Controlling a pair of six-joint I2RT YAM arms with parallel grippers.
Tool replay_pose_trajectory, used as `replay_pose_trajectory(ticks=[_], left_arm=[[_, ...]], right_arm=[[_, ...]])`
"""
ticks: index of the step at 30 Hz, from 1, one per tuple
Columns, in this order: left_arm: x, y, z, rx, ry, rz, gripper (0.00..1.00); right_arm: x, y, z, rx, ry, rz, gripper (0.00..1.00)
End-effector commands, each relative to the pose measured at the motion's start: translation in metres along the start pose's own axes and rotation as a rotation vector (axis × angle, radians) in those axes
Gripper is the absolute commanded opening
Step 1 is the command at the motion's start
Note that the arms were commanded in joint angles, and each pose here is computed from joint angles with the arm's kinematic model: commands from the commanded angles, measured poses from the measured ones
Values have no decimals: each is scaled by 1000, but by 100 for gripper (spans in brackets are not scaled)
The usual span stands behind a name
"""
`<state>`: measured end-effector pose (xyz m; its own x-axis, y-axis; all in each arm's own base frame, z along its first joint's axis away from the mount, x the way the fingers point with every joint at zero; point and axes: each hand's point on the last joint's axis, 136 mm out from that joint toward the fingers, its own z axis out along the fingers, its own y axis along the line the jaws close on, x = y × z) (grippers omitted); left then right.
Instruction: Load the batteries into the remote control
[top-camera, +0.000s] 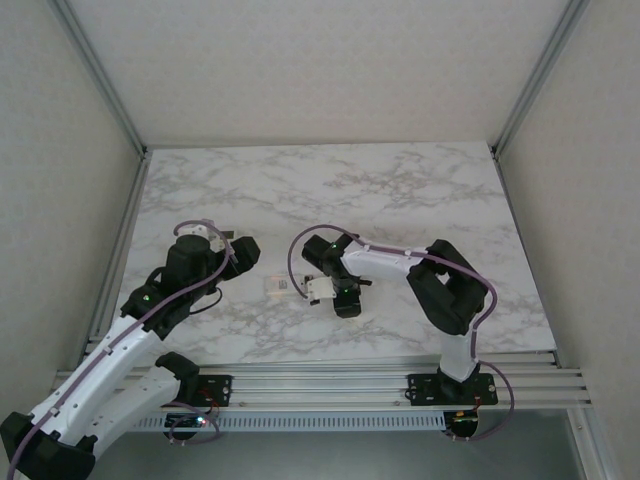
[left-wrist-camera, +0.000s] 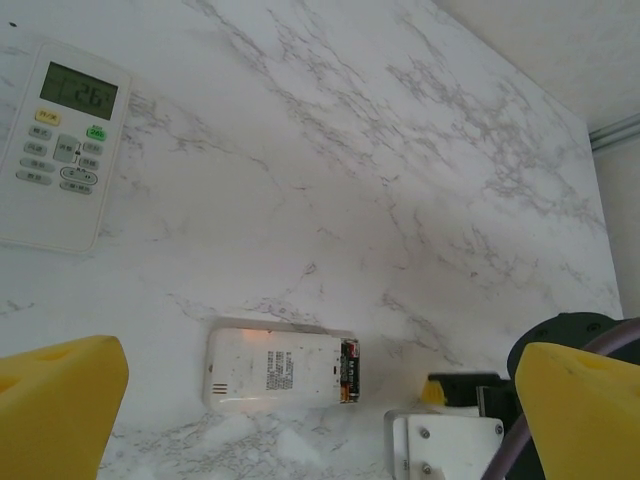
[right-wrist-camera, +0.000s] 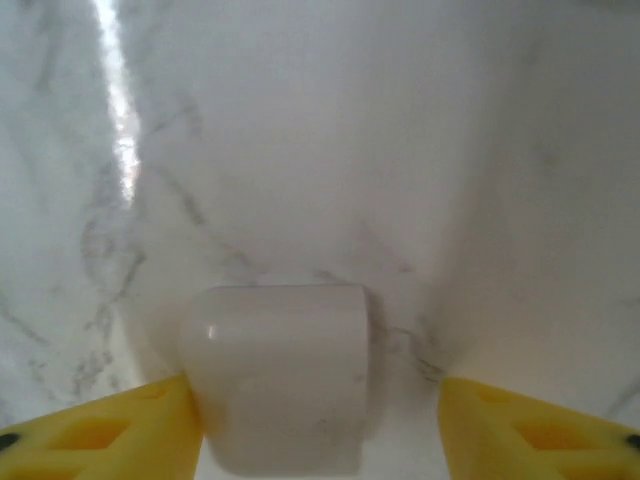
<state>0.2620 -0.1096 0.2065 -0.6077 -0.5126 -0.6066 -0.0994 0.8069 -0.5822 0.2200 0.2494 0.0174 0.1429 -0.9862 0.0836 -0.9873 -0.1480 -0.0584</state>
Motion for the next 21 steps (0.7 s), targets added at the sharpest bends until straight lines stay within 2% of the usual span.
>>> replay_pose_trajectory(ticks=[1, 4, 6, 8, 10, 12, 14, 18, 21], left_arm=[[0, 8, 0, -27, -14, 20, 100], [0, 8, -1, -29, -15, 27, 100], [0, 9, 0, -29, -19, 27, 100], [0, 9, 1, -24, -22, 27, 99], [0, 7, 2, -18, -23, 29, 100], [0, 6, 4, -13, -19, 31, 99], [2, 3, 6, -2, -7, 42, 99], [5, 4, 8, -9, 14, 62, 100], [7, 8, 7, -20, 17, 61, 100]], right_arm=[[-4, -19, -32, 131, -115, 82, 69], [-12, -16, -68, 171, -307, 325, 68], [-11, -20, -91, 204, -472, 648, 70], [0, -19, -101, 171, -613, 1059, 74], [31, -13, -95, 166, -623, 1464, 79], [44, 3, -82, 85, -531, 1691, 77], [47, 11, -71, 60, -404, 1741, 80], [22, 8, -51, 9, -318, 1659, 90], [12, 2, -37, -1, -265, 1605, 93]])
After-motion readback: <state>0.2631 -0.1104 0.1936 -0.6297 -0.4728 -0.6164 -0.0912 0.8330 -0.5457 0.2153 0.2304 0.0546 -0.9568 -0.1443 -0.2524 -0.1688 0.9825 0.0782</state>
